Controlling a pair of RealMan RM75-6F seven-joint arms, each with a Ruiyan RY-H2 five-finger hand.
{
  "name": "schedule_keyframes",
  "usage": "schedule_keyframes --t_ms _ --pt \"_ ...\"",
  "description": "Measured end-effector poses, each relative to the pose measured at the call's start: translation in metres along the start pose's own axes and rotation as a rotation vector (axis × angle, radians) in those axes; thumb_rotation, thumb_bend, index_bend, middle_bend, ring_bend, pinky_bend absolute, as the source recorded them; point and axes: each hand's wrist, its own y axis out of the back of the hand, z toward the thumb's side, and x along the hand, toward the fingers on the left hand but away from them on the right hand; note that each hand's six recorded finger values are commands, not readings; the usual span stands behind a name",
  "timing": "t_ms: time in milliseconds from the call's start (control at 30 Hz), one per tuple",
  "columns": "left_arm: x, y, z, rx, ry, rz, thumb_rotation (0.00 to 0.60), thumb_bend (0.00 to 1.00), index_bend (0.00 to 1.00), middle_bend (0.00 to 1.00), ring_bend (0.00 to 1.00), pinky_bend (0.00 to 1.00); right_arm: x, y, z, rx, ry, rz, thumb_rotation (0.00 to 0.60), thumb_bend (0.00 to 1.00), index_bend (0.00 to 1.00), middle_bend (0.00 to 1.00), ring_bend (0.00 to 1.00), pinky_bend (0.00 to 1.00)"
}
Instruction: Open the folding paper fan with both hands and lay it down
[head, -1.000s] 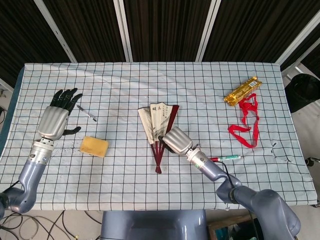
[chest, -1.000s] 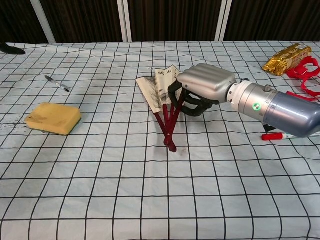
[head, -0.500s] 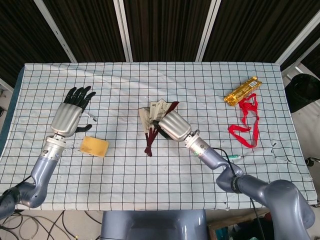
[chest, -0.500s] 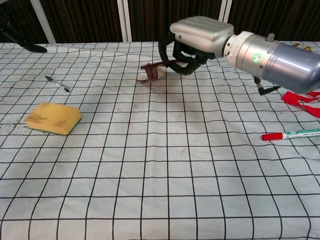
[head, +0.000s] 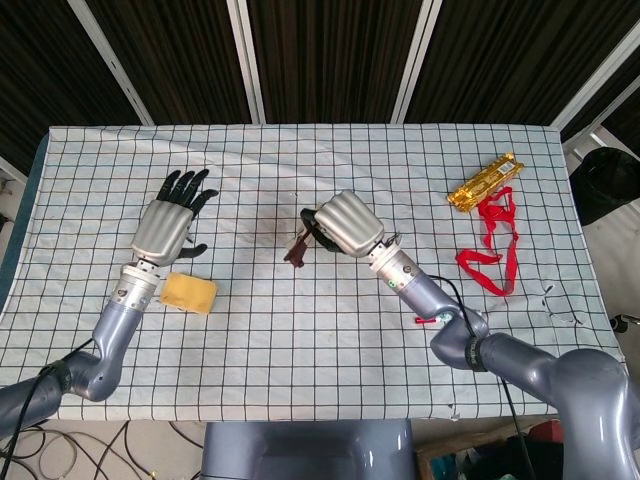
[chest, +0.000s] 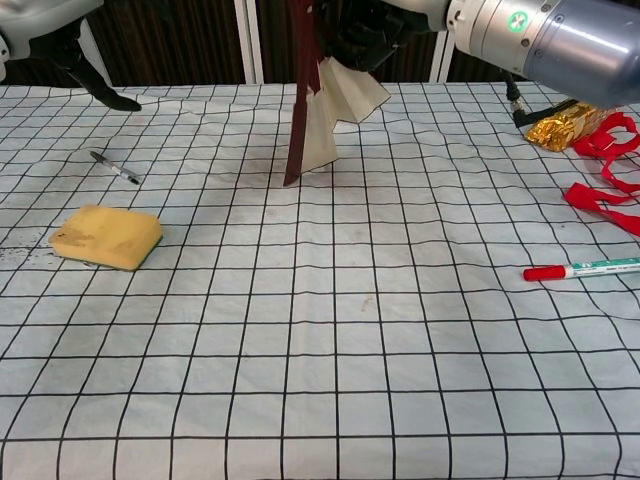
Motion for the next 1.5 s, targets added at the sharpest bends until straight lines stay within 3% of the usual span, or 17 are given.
schedule_keyframes --t_ms 433,867,1200,1500 --pt "0.012 -0.030 0.027 -0.069 -0.007 0.012 0.600 0.08 0.29 0.03 0.00 0.00 -0.023 0.030 -0.007 -0.112 -0.132 -0.065 0.600 0.48 0.85 0.88 0.94 0.77" --pt "0.018 -0.042 0.059 -0.176 -0.016 0.091 0.600 0.11 0.28 0.03 0.00 0.00 -0.039 0.046 0.002 -0.223 -0.246 -0.106 0.600 0.48 0.85 0.88 0.94 0.77" --pt "0.025 -0.042 0.078 -0.099 -0.096 0.104 0.600 0.11 0.20 0.03 0.00 0.00 -0.042 0.050 0.012 -0.229 -0.259 -0.111 0.600 0.48 0.85 0.88 0.94 0.77" --pt "0.032 -0.043 0.088 -0.237 0.006 0.130 0.600 0.14 0.03 0.03 0.00 0.00 -0.042 0.048 0.017 -0.233 -0.256 -0.102 0.600 0.48 0.85 0.88 0.94 0.77"
